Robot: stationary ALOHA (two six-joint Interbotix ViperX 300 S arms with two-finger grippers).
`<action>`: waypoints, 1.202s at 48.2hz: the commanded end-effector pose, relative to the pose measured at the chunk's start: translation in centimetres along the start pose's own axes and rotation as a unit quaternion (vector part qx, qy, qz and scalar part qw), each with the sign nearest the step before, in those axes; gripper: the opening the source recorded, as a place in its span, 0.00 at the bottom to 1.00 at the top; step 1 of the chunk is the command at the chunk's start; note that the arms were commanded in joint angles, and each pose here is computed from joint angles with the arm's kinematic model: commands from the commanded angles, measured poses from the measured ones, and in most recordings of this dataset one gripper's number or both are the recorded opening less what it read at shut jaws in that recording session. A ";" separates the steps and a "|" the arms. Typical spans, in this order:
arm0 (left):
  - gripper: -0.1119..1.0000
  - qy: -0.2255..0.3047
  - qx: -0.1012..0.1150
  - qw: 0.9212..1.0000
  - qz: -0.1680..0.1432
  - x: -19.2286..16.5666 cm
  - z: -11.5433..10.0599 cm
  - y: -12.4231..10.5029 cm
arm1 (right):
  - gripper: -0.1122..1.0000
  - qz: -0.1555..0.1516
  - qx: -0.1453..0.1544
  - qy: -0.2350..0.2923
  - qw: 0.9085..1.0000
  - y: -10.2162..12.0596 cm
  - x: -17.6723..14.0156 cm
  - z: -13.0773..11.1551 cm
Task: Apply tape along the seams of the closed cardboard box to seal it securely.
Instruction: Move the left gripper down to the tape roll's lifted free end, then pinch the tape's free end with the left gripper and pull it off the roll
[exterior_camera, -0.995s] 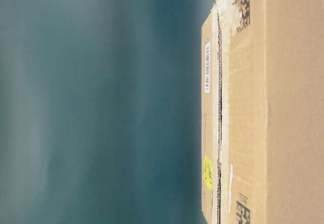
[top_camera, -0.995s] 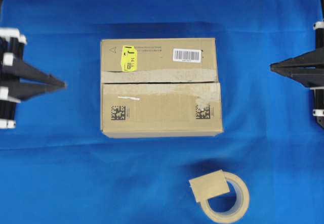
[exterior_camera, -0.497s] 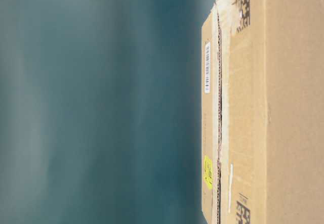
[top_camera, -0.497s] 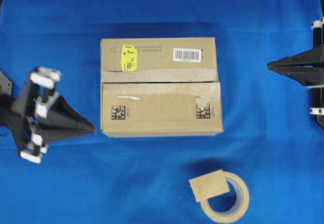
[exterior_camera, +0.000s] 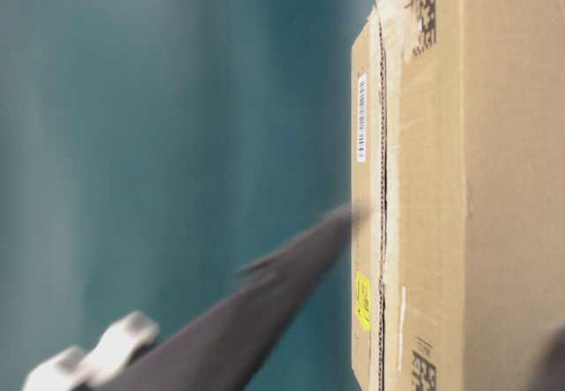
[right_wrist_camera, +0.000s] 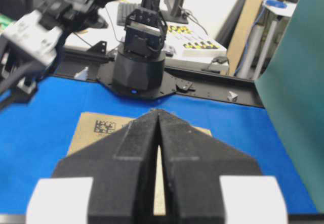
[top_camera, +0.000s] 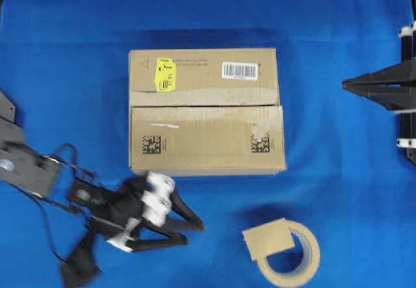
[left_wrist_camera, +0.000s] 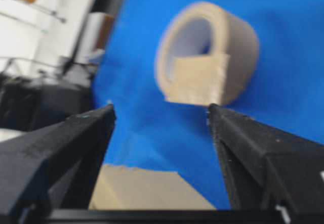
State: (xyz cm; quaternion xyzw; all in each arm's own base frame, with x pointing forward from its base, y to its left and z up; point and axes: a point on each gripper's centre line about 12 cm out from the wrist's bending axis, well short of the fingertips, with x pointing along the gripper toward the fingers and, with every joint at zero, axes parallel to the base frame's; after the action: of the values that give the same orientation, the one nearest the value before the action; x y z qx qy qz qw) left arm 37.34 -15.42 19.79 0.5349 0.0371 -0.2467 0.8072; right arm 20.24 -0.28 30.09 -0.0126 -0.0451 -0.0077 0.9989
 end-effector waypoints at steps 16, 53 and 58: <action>0.73 0.016 0.094 0.995 -0.031 6.3 -1.2 -1.9 | 0.10 -0.001 -0.002 -0.009 1.000 0.0 0.3 0.8; 0.66 0.034 0.111 0.993 -0.011 10.4 -4.4 -2.7 | 0.10 0.000 -0.005 0.005 1.000 0.0 0.6 0.1; 0.45 0.035 0.111 0.993 -0.028 10.5 -4.1 -3.2 | 0.10 0.001 -0.007 0.008 1.000 0.0 0.6 0.0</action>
State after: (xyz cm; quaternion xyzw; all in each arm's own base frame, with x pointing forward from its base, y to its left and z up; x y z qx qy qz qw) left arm 45.60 -15.91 10.55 0.6296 0.0652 -0.2574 0.7301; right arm 20.61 -0.28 29.61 -0.0163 -0.0329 -0.0072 0.9993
